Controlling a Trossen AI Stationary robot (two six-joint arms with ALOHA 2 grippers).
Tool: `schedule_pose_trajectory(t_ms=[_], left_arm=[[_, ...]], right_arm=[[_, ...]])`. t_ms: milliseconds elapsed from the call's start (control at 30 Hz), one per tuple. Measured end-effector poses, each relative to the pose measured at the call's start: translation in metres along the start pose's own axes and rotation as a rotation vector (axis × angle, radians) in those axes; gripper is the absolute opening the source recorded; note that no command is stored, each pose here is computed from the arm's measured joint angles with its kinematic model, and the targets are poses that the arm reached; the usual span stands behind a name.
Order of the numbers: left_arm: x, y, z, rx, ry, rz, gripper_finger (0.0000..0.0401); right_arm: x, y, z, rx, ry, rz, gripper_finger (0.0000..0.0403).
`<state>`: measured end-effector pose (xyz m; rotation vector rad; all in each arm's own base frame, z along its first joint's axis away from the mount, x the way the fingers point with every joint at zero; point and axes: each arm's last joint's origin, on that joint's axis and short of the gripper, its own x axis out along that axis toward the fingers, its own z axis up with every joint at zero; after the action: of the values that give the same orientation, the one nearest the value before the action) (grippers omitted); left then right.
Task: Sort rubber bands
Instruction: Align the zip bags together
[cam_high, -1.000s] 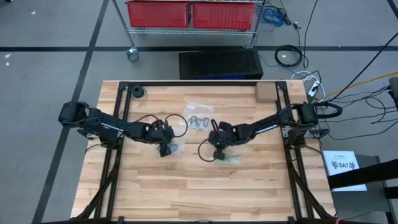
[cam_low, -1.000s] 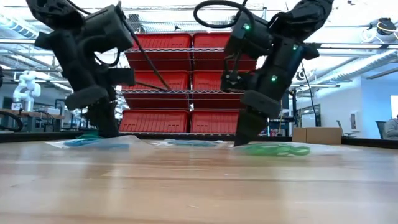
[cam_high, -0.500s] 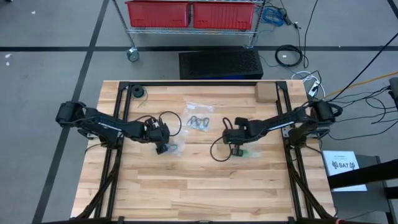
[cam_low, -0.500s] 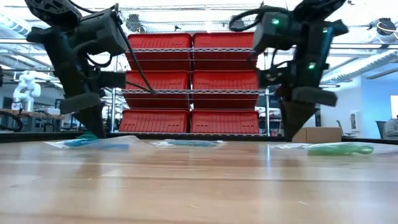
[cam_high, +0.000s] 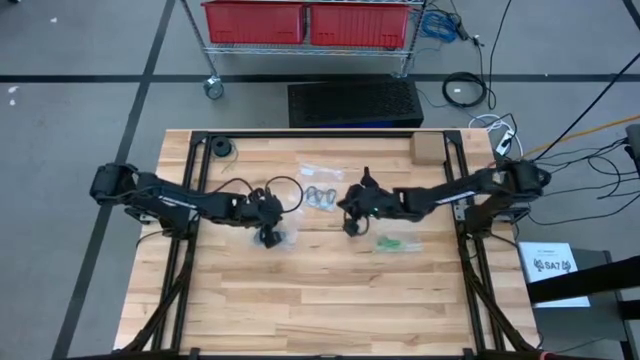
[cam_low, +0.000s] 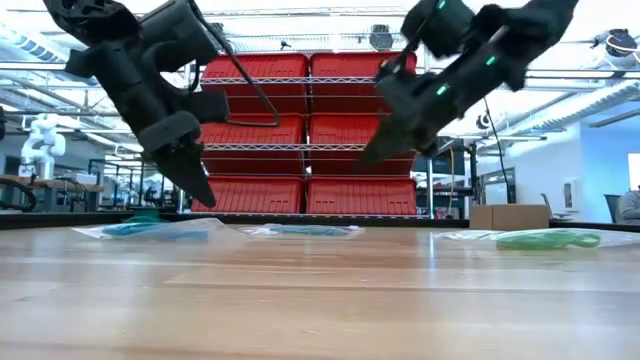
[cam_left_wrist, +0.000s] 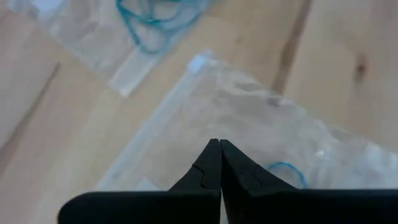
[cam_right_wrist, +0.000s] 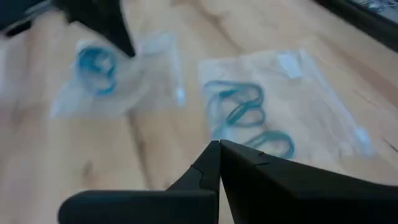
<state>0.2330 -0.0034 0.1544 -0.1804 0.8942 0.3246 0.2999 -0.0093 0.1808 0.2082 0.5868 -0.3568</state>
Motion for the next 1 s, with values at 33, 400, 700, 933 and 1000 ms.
schedule_pose_trajectory(t_ms=[33,400,700,933,1000], left_arm=[[0.0,0.002,0.0,-0.006,0.003,0.008,0.0],[0.013,0.023,-0.031,-0.091,0.087,0.093,0.0],[0.011,0.028,-0.042,-0.102,0.105,0.199,0.0],[-0.006,0.035,-0.048,-0.089,0.153,0.253,0.0],[-0.013,0.036,-0.048,-0.108,0.135,0.258,0.0]], right_arm=[[0.008,-0.003,0.0,0.012,-0.019,-0.008,0.0],[0.092,-0.021,0.016,0.058,-0.042,-0.087,0.0],[0.126,-0.029,0.018,0.032,0.09,-0.121,0.0],[0.125,-0.025,0.011,-0.027,0.189,0.002,0.0],[0.122,-0.022,0.008,-0.04,0.232,0.021,0.0]])
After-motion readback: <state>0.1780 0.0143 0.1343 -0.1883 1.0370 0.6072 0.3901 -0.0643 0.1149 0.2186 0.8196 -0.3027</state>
